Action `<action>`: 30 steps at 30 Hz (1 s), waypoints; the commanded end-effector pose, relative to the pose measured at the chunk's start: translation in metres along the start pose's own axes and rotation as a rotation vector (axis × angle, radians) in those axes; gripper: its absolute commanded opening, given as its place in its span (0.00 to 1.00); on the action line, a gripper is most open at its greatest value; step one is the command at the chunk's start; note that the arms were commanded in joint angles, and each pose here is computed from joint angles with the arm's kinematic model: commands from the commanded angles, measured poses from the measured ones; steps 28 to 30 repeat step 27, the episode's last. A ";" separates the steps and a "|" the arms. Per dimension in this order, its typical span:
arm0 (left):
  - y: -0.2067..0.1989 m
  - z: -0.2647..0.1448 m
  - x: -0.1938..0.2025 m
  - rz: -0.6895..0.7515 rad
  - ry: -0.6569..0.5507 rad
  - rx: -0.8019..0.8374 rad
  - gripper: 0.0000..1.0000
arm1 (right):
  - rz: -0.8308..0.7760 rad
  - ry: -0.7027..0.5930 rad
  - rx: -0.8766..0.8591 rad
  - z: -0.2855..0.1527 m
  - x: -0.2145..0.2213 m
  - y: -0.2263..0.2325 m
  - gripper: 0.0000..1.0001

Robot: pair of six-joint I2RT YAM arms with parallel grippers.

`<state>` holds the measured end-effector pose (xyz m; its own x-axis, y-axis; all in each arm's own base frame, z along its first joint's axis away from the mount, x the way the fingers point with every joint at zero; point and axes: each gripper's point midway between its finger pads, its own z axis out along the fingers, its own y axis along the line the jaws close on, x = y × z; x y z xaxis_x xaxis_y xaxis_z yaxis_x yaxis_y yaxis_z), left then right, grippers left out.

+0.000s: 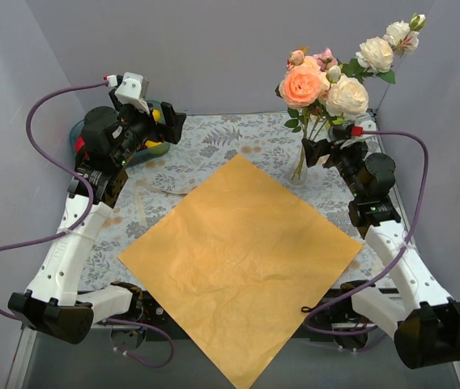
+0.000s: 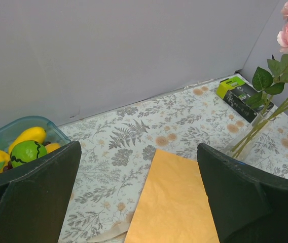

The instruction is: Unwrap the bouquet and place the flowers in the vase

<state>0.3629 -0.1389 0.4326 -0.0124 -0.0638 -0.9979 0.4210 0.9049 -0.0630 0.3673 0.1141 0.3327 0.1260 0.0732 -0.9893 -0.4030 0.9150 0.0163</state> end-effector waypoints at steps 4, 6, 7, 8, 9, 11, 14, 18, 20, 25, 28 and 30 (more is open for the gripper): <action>0.000 -0.017 -0.017 -0.001 -0.031 -0.014 0.98 | 0.049 0.088 0.047 -0.047 -0.005 0.006 0.98; 0.000 -0.018 -0.012 -0.003 -0.024 -0.013 0.98 | 0.107 0.097 0.035 -0.061 -0.003 0.014 0.98; -0.001 -0.020 -0.012 -0.005 -0.024 -0.010 0.98 | 0.137 0.137 0.030 -0.067 0.007 0.017 0.98; 0.000 -0.020 -0.010 -0.008 -0.019 -0.013 0.98 | 0.162 0.156 0.015 -0.072 0.013 0.022 0.98; 0.000 -0.020 -0.006 -0.010 -0.010 -0.012 0.98 | 0.180 0.173 -0.056 -0.076 0.015 0.036 0.98; 0.000 -0.023 -0.004 -0.010 -0.007 -0.015 0.98 | 0.223 0.235 -0.142 -0.084 0.028 0.054 0.98; 0.000 -0.026 -0.001 -0.022 -0.003 -0.016 0.98 | 0.275 0.313 -0.219 -0.091 0.041 0.072 0.98; -0.006 -0.028 0.002 -0.052 0.010 0.008 0.98 | 0.236 0.311 -0.104 -0.089 0.036 0.052 0.98; -0.006 -0.030 0.003 -0.053 0.014 0.008 0.98 | 0.218 0.322 -0.110 -0.090 0.035 0.052 0.98; -0.005 -0.030 0.007 -0.056 0.023 -0.002 0.98 | 0.220 0.325 -0.132 -0.087 0.030 0.056 0.98; -0.005 -0.030 0.009 -0.059 0.026 -0.001 0.98 | 0.219 0.320 -0.129 -0.086 0.028 0.055 0.98; -0.005 -0.030 0.009 -0.059 0.026 -0.001 0.98 | 0.219 0.320 -0.129 -0.086 0.028 0.055 0.98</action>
